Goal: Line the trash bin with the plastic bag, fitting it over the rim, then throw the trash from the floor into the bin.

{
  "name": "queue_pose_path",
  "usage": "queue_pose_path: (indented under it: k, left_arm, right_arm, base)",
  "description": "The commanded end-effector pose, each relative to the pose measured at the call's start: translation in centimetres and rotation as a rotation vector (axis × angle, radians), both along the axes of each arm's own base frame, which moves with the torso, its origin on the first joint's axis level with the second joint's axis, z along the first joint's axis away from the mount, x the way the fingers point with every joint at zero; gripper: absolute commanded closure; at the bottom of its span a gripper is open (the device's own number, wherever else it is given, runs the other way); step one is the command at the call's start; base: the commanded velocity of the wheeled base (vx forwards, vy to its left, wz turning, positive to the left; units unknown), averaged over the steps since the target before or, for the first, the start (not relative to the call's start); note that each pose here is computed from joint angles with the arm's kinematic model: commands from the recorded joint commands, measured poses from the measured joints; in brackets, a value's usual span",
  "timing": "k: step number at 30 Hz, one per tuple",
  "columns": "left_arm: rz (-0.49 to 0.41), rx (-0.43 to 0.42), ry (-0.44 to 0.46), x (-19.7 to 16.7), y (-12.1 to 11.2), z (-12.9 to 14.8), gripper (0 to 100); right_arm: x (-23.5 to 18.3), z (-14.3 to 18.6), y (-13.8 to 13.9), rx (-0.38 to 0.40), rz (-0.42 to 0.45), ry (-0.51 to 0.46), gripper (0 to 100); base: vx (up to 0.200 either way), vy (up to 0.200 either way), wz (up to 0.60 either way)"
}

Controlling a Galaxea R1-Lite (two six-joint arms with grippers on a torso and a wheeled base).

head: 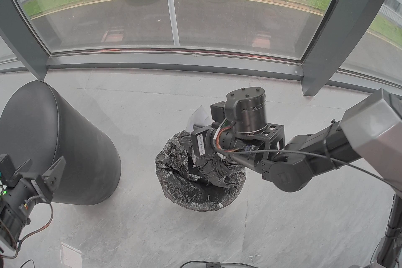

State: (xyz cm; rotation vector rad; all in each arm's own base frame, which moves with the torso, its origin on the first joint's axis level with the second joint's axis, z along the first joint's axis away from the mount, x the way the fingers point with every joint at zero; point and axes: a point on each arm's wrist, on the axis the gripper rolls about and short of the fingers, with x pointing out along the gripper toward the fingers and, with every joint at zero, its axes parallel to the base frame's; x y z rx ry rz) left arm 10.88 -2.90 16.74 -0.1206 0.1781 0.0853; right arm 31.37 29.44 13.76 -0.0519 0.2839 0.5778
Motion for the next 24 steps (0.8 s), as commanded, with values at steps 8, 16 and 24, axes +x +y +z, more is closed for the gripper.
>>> queue_pose_path:
  k: [8, 16, 24]
  left_arm:
    - [0.306, 0.038, -0.191, -10.1, 3.9, -3.0, 0]
    - [0.377, 0.031, -0.252, -11.6, 3.9, -5.5, 0]
    - [0.258, 0.008, -0.305, -12.2, 3.7, -6.3, 0]
  right_arm:
    - [2.4, -9.1, 3.6, -0.048, 0.012, 0.045, 100]
    - [3.5, -9.7, 4.1, -0.05, -0.02, 0.026, 100]
    - [5.1, -9.4, 2.8, -0.053, -0.061, 0.007, 100]
  base:
    - [0.0, 0.0, 0.0]
    - [0.0, 0.0, 0.0]
    - [0.0, 0.0, 0.0]
